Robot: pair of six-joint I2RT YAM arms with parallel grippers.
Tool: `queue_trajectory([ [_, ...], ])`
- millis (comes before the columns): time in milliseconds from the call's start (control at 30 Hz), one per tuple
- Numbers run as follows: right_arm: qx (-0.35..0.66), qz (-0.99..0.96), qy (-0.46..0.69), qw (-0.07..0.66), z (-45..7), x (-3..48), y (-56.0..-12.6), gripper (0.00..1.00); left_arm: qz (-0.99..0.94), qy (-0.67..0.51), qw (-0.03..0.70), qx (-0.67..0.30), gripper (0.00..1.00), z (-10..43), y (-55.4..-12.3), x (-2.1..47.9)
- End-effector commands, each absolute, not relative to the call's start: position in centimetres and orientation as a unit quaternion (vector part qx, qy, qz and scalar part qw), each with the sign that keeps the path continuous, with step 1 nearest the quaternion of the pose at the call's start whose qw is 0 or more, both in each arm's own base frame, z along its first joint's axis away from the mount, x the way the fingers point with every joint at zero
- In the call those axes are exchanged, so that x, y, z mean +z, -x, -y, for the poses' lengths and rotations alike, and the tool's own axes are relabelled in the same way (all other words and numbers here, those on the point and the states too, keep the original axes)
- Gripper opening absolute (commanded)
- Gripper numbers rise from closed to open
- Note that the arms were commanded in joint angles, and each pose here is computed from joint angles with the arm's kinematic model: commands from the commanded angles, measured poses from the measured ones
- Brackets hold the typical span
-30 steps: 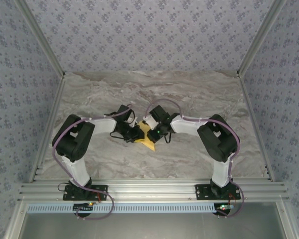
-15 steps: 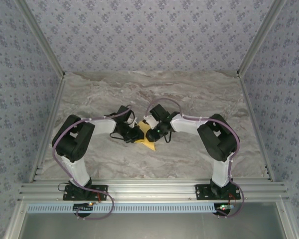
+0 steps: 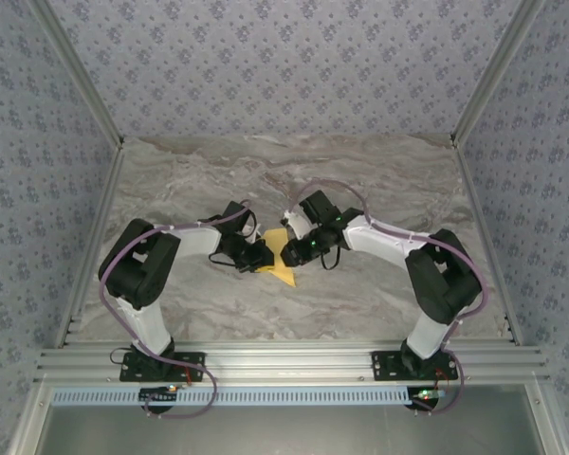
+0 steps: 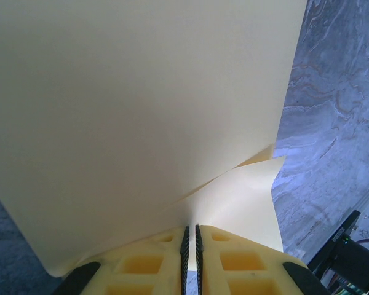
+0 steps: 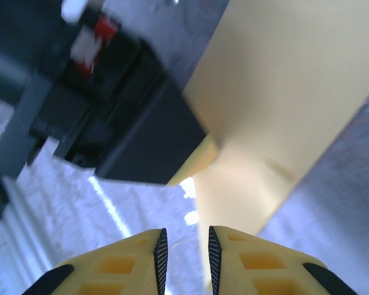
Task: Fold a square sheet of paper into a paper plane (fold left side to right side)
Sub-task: Third fold the triangle at the center of the table.
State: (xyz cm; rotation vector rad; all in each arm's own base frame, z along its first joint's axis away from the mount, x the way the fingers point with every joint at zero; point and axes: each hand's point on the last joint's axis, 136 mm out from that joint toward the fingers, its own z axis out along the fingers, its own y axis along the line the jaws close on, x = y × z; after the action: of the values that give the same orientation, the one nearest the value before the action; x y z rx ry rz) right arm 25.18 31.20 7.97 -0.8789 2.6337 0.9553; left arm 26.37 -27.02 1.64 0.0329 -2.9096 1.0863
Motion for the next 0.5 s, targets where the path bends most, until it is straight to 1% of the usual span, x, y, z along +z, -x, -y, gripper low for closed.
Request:
queue_trajectory([
  [0, 0.378, -0.886, 0.266, 0.023, -32.2, 6.8, -22.0, 0.25, 0.953, -0.024, 0.027, 0.302, 0.14, 25.4, -25.4, -0.4],
  [233, 0.375, -0.890, 0.258, -0.013, -32.4, 4.4, -21.3, 0.24, 0.952, -0.022, 0.026, 0.303, 0.14, 25.5, -25.5, -0.3],
  [467, 0.353, -0.901, 0.252, -0.025, -31.7, 2.9, -21.2, 0.24, 0.952, -0.021, 0.026, 0.303, 0.14, 25.5, -25.5, -0.3],
])
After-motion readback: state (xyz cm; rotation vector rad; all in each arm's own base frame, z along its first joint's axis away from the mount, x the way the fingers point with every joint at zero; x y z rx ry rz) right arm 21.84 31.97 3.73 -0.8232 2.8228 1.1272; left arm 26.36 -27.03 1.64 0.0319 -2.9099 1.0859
